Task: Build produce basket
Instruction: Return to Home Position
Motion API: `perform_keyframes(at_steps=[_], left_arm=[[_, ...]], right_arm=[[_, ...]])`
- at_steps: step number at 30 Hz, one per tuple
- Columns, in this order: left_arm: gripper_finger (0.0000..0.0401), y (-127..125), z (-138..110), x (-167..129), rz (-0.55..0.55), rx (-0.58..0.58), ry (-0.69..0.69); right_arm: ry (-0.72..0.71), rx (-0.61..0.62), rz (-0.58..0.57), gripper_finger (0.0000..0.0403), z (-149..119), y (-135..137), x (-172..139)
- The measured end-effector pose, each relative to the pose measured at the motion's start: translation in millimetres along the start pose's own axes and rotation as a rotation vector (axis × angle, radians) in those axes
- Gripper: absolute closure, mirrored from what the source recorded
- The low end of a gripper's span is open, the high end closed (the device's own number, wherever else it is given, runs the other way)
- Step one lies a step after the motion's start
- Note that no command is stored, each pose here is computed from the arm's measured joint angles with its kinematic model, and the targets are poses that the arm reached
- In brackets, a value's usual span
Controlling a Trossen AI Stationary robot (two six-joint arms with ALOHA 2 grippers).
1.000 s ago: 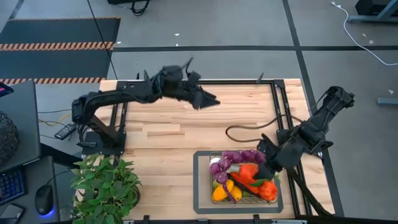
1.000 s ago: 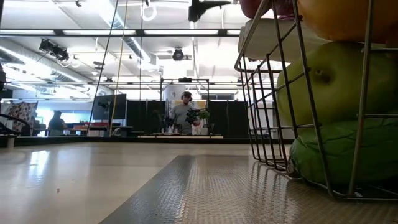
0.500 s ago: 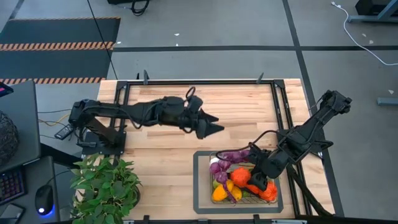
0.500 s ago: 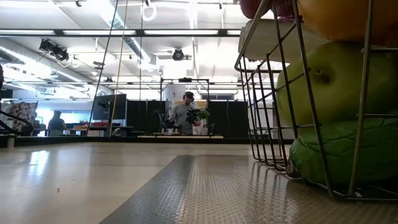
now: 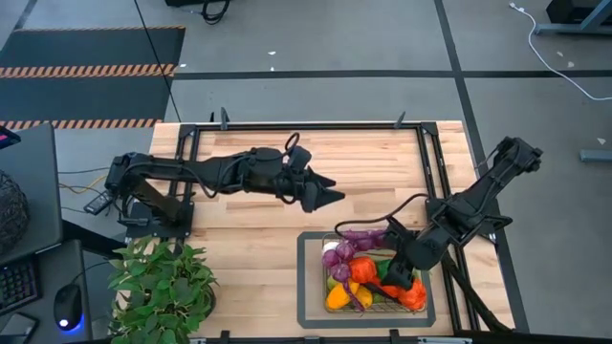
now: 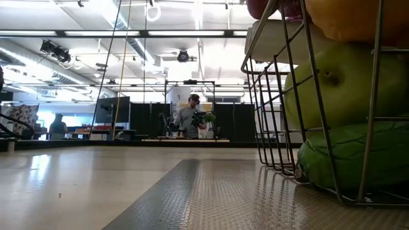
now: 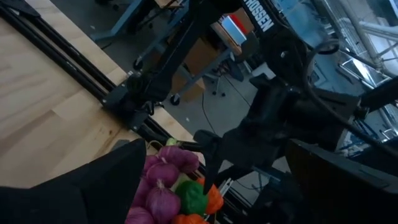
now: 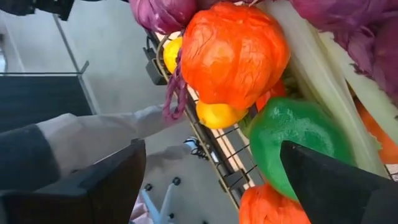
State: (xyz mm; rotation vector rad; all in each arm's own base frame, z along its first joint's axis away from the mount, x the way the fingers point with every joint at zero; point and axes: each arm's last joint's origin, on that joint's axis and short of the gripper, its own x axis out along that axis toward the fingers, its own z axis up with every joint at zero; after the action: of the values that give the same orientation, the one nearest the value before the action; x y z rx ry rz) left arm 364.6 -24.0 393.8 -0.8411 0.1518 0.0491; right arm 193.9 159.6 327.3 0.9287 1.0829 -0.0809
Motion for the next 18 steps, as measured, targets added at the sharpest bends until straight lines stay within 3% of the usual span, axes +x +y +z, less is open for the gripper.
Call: perform_keyframes(at_steps=[6, 14, 18], left_arm=[[0.0008, -7, 5, -5, -0.020, 0.064, -0.013], [0.0025, -41, 25, -34, -0.083, 0.436, -0.073], [0.0026, -48, 36, -45, -0.070, 0.374, -0.066]], right_arm=[[-0.029, 0.003, 0.054, 0.0031, 2, -3, -18], [-0.225, -0.062, 0.177, 0.0046, 18, -4, -49], [-0.296, -0.141, 0.232, 0.0052, 30, -2, -57]])
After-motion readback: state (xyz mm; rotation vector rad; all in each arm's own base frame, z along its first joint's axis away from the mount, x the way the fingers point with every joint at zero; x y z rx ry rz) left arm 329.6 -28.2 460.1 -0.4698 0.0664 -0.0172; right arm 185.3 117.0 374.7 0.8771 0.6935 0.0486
